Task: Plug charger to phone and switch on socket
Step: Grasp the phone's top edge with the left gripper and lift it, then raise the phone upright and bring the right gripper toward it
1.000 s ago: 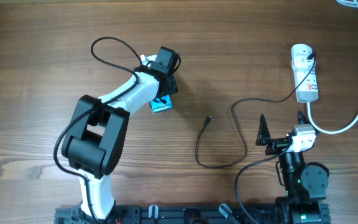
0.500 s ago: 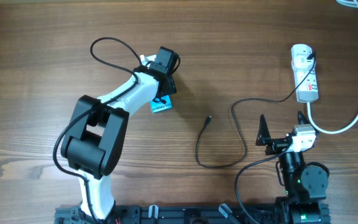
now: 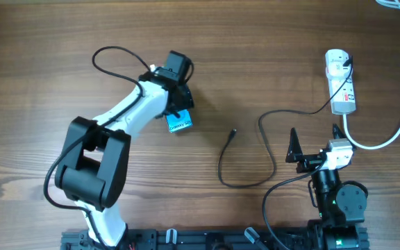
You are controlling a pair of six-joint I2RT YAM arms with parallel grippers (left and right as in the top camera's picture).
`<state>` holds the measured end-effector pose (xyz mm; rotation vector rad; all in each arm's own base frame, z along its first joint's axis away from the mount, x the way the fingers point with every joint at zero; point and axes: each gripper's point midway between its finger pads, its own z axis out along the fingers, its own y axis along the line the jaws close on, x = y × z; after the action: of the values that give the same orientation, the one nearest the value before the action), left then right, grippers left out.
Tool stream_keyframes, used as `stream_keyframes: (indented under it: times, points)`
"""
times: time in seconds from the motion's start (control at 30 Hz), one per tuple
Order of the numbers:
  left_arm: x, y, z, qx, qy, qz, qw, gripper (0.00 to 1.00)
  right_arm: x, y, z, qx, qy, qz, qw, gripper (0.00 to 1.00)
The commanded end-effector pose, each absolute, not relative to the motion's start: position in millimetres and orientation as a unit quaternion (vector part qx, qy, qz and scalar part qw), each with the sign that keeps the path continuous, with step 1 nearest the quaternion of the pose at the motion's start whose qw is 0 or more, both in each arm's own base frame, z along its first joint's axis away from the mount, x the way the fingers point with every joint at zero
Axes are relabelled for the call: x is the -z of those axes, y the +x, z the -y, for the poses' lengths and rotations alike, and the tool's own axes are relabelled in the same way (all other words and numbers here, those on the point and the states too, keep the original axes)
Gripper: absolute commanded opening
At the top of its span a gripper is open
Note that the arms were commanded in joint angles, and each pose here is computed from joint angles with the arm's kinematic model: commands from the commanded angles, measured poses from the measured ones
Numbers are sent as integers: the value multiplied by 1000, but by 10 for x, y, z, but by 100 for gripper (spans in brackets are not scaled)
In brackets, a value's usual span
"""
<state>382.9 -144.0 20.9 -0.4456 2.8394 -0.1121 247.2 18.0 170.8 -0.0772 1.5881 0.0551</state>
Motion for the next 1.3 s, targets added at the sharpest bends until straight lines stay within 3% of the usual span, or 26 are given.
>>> stream_keyframes:
  times: [0.0,0.23,0.37,0.43,0.53,0.63,0.73,0.87,0.97,1.17,1.27]
  points:
    - [-340,3770,1552,129,-177,-972,89,70,-1715,2469,-197,-25,-43,-711,701,100]
    - [-539,3616,1872,289,-178,-941,-5,73,-1716,2469,-199,-26,-42,-711,701,100]
    - [-705,3560,2075,360,-134,-923,-25,74,-1998,2247,-871,-283,-80,-668,684,100]
    - [-819,3558,2190,401,-110,-909,-29,74,-2102,2167,-970,-373,-36,-670,641,100]
    - [-974,3566,2317,450,-87,-888,-31,73,-2493,2095,-1018,-385,-47,-669,634,99]
    - [-1123,3585,2420,491,-63,-868,-29,74,-2703,2102,-1183,-393,-80,-738,543,100]
    - [-1147,3613,2433,497,-57,-866,-21,74,-2819,2261,-1259,-386,-73,-837,382,100]
    - [-1169,3643,2445,501,-51,-864,-12,75,-3137,2681,-1374,-419,-64,-845,325,100]
    - [-1270,3668,2499,525,-36,-850,-7,75,-2766,2852,-1579,-446,-53,-861,240,82]
    - [-1309,3676,2598,531,-19,-847,4,75,-1715,2841,-2170,-347,-49,-932,94,79]
    - [-1330,3655,2679,534,-5,-845,8,76,-1426,2912,-2447,-332,-51,-939,78,74]
